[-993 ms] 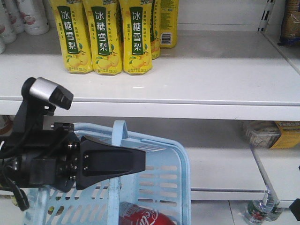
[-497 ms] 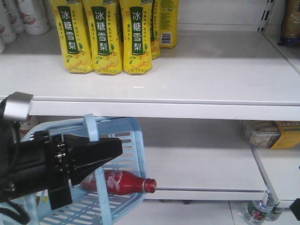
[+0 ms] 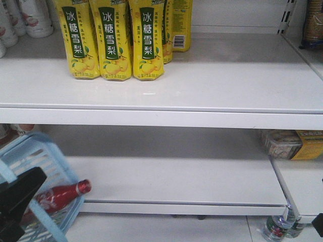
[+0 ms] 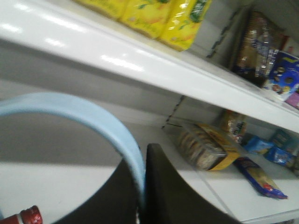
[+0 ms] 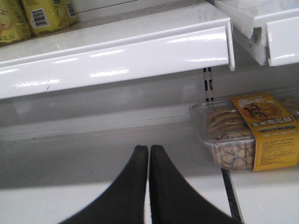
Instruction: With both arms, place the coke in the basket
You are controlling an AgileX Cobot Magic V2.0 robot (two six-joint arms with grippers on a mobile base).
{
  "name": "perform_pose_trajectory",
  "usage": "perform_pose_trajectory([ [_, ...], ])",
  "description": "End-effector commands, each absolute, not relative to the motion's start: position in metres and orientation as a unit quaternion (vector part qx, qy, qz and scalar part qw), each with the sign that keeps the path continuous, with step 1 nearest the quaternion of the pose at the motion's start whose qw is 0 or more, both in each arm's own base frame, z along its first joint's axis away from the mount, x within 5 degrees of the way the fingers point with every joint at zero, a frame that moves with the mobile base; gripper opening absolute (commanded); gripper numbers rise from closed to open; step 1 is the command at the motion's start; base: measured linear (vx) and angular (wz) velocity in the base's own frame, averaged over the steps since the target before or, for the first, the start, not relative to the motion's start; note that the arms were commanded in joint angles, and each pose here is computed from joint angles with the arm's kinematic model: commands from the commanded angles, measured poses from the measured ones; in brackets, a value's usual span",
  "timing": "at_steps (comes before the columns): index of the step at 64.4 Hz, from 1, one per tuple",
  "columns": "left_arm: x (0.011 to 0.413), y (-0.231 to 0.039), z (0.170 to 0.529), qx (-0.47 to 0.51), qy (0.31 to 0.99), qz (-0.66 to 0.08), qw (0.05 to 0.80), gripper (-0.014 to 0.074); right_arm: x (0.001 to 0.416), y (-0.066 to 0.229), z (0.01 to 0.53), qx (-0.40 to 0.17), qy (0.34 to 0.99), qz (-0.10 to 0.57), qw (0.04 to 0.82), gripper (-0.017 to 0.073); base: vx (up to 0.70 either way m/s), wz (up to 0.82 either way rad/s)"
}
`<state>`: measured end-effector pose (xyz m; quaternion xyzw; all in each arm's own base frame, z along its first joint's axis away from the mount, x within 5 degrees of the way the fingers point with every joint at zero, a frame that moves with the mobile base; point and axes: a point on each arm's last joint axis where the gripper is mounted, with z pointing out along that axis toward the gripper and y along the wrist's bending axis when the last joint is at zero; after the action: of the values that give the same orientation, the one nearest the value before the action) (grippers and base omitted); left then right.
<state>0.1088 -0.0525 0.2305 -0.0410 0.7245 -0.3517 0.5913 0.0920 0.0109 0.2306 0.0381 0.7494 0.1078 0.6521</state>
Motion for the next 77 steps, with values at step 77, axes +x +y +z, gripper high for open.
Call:
perform_pose_trajectory([
  [77, 0.056, -0.005, 0.188, -0.018, 0.731, -0.084, 0.677, -0.0006, 0.093, 0.009, 0.241, 0.021, 0.735, 0.078, 0.674, -0.0004, 0.0, 0.0],
])
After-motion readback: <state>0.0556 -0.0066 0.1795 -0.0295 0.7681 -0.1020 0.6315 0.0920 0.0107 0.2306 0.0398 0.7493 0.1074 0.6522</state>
